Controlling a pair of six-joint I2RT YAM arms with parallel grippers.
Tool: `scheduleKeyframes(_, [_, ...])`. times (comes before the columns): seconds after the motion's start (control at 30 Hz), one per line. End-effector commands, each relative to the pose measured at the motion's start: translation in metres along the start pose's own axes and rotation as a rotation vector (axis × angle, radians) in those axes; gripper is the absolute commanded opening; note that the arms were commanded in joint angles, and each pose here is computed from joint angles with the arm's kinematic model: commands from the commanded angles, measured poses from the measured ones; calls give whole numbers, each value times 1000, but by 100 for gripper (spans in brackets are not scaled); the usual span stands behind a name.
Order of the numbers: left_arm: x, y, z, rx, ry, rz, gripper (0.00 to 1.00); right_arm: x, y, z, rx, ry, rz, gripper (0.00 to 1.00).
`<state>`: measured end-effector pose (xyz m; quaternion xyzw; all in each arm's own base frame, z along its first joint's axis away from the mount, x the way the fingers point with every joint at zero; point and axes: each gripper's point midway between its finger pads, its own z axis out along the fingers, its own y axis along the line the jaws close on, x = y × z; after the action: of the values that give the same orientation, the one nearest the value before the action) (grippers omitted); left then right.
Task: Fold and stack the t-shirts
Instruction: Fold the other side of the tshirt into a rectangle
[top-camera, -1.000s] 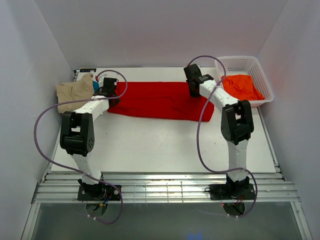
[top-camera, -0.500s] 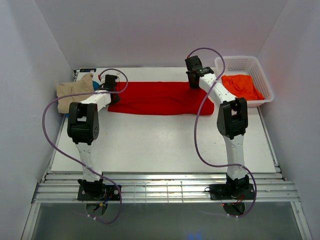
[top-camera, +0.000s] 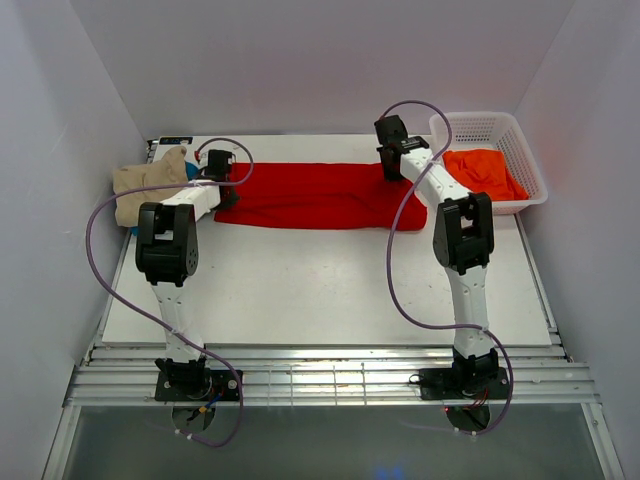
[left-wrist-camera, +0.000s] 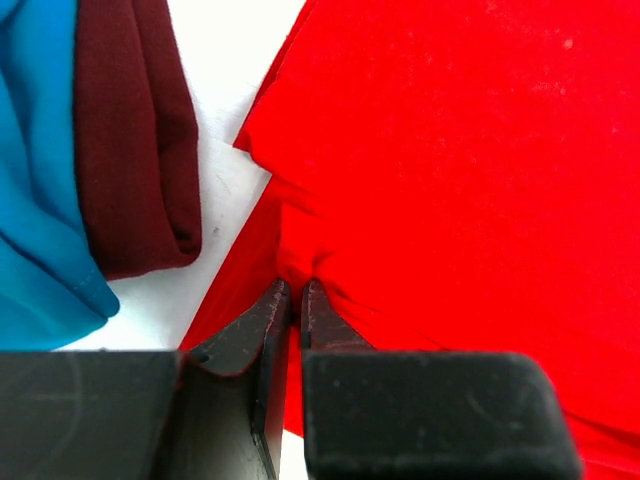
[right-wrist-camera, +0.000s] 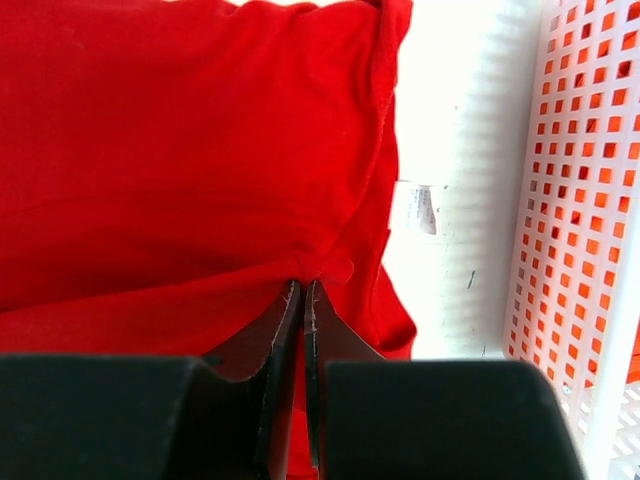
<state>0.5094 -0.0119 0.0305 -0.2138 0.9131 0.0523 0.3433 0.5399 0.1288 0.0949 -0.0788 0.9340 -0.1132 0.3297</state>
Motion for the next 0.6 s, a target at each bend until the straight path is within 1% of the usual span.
scheduleKeyframes(0.0, [-36,1,-14,18,-74,-37,14,-27,-12,-11,11,-68,29,8])
scheduleKeyframes(0.13, [-39,0,-11,20,-75,-42,14,-34,-14,-10,8,-84,36,8])
scheduleKeyframes(0.23, [-40,-2,-6,25,-67,-41,16,-29,-15,0,12,-67,34,8])
scheduleKeyframes(0.33, [-43,-4,-4,26,-71,-46,22,-25,-15,8,13,-55,34,8])
scheduleKeyframes(0.37, [-45,-4,-4,24,-76,-51,22,-24,-15,11,15,-52,33,8])
scheduleKeyframes(0.47, [-54,-5,-8,24,-98,-68,33,-22,-14,20,17,-53,34,9])
scheduleKeyframes(0.5, [-57,-6,-9,25,-106,-70,40,-23,-14,22,17,-55,37,9])
scheduleKeyframes(0.57, [-72,-7,-12,17,-142,-79,50,-27,-14,26,24,-78,45,20])
